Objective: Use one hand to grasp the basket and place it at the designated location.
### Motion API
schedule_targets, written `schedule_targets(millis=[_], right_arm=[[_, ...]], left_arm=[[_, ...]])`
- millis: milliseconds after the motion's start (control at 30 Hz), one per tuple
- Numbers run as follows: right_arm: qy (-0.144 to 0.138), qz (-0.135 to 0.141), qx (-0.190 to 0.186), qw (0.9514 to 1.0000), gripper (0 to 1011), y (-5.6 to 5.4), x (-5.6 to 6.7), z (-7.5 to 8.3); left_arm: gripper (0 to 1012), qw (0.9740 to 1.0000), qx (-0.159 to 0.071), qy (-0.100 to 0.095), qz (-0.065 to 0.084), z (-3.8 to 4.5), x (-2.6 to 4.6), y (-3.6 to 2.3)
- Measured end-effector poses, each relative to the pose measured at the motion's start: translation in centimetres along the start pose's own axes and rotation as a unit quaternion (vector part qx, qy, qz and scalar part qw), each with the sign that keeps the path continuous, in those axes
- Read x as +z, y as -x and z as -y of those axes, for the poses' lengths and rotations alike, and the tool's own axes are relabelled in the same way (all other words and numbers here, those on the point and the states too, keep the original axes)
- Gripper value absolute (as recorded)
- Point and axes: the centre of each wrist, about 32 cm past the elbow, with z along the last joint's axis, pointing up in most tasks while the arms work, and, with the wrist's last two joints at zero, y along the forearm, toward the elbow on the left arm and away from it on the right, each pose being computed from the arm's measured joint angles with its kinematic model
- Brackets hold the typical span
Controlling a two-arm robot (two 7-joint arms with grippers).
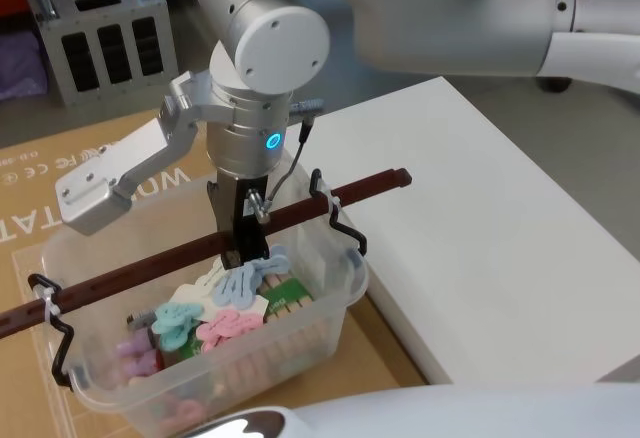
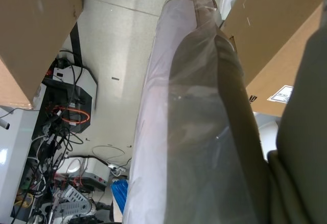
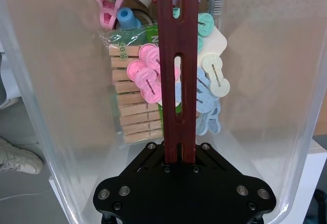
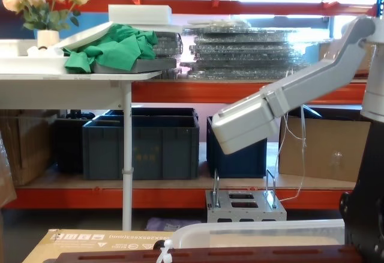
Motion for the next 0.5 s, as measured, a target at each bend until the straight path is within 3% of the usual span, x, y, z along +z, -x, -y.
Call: schedule_targets(millis=[500], right_arm=[[-0.008, -0.008, 0.013, 0.9999, 0, -0.2, 0.0, -1.9]], left_arm=[[0, 1.0, 0.0, 0.0, 0.0, 0.0, 0.0, 0.0]])
